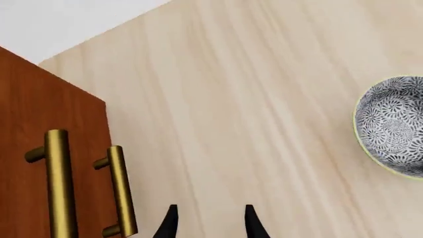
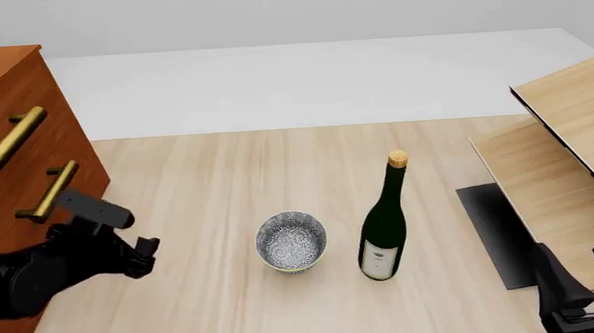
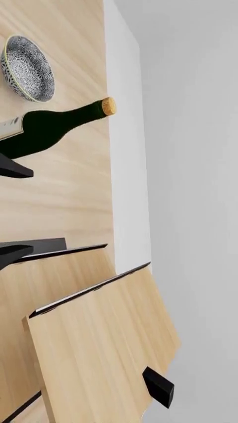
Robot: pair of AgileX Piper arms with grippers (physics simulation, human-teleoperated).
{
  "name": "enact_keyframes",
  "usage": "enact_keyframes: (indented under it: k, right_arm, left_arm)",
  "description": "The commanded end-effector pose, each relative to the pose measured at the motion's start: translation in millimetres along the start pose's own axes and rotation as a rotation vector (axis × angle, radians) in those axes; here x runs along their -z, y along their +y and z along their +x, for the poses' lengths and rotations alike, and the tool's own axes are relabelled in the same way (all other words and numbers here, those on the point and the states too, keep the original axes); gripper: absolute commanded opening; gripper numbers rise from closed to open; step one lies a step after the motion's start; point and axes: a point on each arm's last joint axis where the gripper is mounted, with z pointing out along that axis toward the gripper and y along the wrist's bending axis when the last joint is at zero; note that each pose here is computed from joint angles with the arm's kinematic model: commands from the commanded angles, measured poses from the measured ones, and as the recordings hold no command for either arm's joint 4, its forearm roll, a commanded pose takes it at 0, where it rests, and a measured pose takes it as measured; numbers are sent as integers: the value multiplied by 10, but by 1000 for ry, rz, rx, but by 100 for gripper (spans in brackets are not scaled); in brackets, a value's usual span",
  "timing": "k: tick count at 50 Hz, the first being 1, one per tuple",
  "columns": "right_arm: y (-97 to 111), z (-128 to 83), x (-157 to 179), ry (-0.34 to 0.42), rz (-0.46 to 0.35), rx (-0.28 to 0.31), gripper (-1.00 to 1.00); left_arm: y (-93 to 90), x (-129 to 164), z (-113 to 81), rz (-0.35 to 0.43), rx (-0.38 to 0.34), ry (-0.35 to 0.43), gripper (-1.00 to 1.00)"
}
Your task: Close the bottom drawer of the cabinet and open the top drawer.
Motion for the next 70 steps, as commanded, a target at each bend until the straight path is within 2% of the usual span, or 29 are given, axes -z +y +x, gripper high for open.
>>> enact_keyframes:
  k: [1,4,7,11,14,17,23,25,29,33,47,50,60,70]
  right_arm:
    - [0,2,4,0,-1,1,100]
    - [1,3,1,0,-1,2,100]
    - [1,2,-2,1,-1,1,100]
    - [2,1,-7,1,-4,1,100]
    - [3,1,-7,1,-4,0,100]
    - [2,0,-5,0,-4,1,100]
    - [1,-3,-2,-2,-2,0,100]
    - [1,-2,-1,-2,-2,0,100]
    - [3,-4,-4,-2,-4,2,100]
    - [3,-3,0,-1,-5,1,100]
    - [3,-6,-3,-1,-5,0,100]
    - [3,-6,-3,-1,-4,0,100]
    - [2,-2,2,-2,-4,-1,100]
    - [2,-3,2,-2,-3,-1,100]
  left_arm:
    - [-69,49,-164,18,-104,-61,100]
    - [-91,53,-171,20,-150,-72,100]
    - [-69,78,-93,-7,-259,-92,100]
    - [-35,125,-61,-37,-326,-114,100]
    - [-13,156,-113,-47,-330,-129,100]
    - [-22,178,-126,-58,-380,-153,100]
    - [-24,234,-224,-72,-415,-197,100]
    - [-8,250,-179,-97,-457,-209,100]
    - [-12,296,-233,-105,-465,-238,100]
    - [-26,343,-253,-122,-510,-270,100]
    - [32,422,-364,-176,-573,-318,100]
    - [56,452,-392,-203,-610,-335,100]
    - [169,508,-294,-343,-767,-354,100]
    - [114,535,-314,-352,-840,-377,100]
